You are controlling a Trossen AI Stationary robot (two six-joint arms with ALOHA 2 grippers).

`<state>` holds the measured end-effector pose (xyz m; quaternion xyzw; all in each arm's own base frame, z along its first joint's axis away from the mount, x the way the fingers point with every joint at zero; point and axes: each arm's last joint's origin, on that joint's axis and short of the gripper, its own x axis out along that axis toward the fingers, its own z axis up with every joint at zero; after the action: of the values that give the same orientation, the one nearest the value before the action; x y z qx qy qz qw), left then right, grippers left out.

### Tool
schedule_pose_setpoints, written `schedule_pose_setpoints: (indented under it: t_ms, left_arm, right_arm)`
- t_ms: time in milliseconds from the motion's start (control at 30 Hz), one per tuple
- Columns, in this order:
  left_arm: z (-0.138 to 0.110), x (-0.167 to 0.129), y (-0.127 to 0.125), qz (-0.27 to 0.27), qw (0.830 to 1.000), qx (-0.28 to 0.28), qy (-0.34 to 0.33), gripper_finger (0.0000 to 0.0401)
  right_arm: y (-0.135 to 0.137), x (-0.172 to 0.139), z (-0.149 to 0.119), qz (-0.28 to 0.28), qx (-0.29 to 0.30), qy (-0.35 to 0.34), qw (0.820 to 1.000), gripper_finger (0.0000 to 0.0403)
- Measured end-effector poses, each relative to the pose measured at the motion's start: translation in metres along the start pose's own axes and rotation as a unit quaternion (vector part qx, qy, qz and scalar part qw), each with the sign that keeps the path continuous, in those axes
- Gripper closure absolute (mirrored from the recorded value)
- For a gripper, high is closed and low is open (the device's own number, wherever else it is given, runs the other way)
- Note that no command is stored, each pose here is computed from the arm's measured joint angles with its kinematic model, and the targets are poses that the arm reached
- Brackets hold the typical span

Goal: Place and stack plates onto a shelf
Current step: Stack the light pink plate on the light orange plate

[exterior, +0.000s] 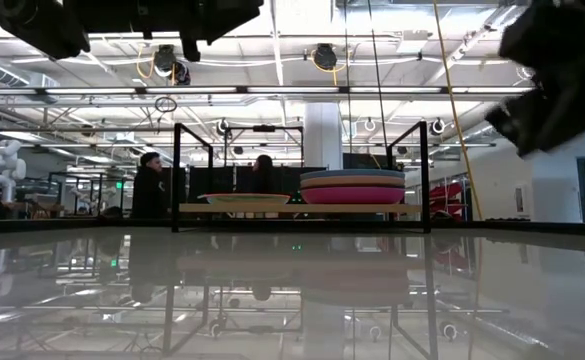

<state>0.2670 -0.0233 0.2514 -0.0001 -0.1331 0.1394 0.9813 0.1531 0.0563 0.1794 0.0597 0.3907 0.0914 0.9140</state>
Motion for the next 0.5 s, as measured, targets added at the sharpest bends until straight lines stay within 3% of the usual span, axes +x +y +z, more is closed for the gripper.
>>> schedule_pose_setpoints:
  t_ms: [233,500]
  left_arm:
    - [-0.001,0.0,0.0,-0.001,1.0,0.0,0.004,0.0302]
    - [0.0,0.0,0.001,0.002,1.0,-0.003,0.001,0.0302]
  right_arm:
    - [0.001,0.013,-0.024,0.092,0.068,0.031,0.993,0.0283]
    - [0.004,0.014,-0.028,0.129,0.084,0.046,0.987,0.0246]
